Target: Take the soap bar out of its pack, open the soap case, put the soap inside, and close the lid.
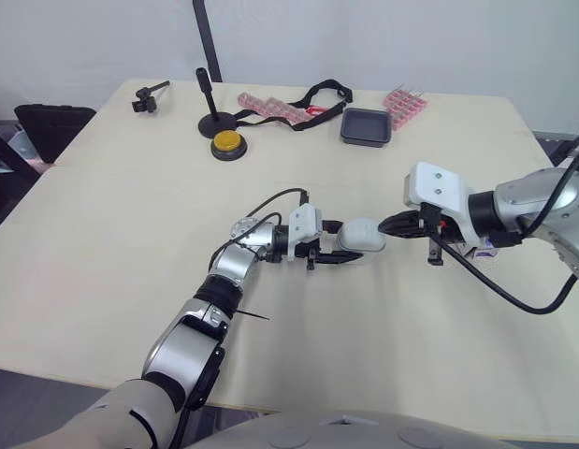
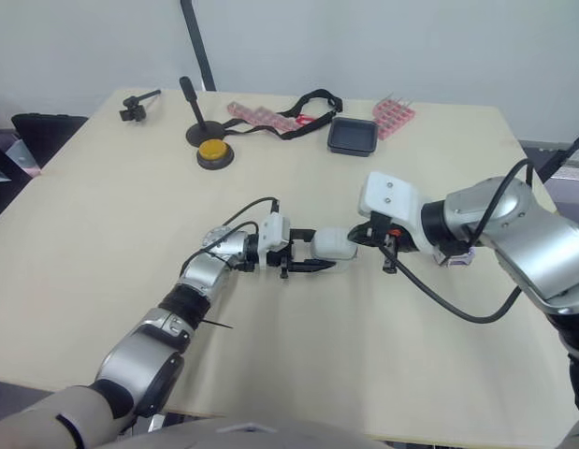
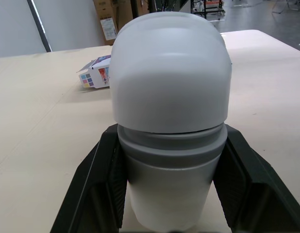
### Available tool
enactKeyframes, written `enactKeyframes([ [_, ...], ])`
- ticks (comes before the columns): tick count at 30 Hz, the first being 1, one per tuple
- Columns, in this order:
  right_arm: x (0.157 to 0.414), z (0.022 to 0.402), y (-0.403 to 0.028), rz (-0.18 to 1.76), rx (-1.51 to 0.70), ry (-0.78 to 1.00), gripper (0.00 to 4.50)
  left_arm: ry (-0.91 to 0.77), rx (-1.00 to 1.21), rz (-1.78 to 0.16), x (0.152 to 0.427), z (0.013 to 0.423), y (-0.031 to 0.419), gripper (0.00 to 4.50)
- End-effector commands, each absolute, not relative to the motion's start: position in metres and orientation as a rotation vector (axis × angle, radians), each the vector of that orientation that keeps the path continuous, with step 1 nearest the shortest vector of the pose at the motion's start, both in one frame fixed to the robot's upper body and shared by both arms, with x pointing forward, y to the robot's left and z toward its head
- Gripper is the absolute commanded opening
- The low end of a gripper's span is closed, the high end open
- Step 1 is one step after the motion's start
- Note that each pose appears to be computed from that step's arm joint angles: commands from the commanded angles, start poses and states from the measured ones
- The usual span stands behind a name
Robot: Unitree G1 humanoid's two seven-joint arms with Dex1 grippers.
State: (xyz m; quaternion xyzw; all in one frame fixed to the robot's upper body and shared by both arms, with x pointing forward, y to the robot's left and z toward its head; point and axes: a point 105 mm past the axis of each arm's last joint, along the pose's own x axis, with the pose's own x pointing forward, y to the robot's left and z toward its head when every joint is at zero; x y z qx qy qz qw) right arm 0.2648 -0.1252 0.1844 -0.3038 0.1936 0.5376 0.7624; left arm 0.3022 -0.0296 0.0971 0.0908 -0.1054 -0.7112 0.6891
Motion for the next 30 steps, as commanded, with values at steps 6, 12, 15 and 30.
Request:
enactKeyframes([
  [6,0.260,0.175,-0.112,1.222,-0.657,0.435,0.05,-0.272,0.218,-1.595,0.301,0.104,-0.033,1.90],
  [12,0.259,0.173,-0.106,1.238,-0.650,0.429,0.05,-0.275,0.218,-1.594,0.301,0.105,-0.033,1.90],
  [15,0.259,0.171,-0.102,1.247,-0.653,0.427,0.05,-0.276,0.219,-1.593,0.302,0.105,-0.033,1.90],
  [30,0.269,0.192,-0.094,1.208,-0.601,0.298,0.05,-0.278,0.221,-1.586,0.303,0.106,-0.031,1.90],
])
